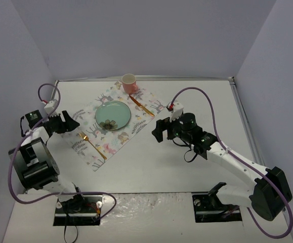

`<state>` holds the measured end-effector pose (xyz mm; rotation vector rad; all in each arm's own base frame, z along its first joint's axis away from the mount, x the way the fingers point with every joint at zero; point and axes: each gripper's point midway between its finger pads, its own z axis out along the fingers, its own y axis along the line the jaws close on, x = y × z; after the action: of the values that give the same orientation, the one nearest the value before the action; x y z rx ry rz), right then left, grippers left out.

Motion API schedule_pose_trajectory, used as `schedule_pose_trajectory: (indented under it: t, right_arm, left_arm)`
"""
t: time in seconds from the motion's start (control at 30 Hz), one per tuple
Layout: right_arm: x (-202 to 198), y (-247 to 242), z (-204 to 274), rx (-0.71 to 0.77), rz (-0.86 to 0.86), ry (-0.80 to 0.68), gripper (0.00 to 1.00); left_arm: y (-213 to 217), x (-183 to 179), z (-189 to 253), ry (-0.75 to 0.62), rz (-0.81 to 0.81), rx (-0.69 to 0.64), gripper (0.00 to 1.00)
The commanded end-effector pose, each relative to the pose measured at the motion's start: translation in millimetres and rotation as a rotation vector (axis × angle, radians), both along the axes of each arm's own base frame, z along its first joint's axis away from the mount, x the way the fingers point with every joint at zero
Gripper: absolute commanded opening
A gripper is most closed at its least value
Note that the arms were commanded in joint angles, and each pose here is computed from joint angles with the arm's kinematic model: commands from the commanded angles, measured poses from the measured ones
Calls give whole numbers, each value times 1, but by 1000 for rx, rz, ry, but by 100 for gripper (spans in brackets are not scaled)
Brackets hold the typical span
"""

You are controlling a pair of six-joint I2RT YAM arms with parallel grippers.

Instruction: Set the dinner table for one person

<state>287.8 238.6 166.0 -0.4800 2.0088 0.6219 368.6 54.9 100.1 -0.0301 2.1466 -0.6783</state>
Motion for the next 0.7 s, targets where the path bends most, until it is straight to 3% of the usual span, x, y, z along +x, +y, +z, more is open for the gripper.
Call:
schedule_pose_trajectory:
  t: [0.0, 0.13, 0.3, 0.67]
  right_arm:
    - [18, -16, 35, 33, -110, -95, 94]
    - [27, -47, 52, 3, -256, -142, 95]
    - [30, -95, 86, -38, -478, -232, 96]
    - [-14, -190, 166, -65, -787, -433, 100]
  left_arm:
    - [43, 13, 75, -106, 305, 171, 70]
    - [49, -5, 112, -96, 501, 301, 82]
    - [36, -34, 170, -131, 617, 443, 96]
    - [-10, -116, 249, -232, 553, 499, 97]
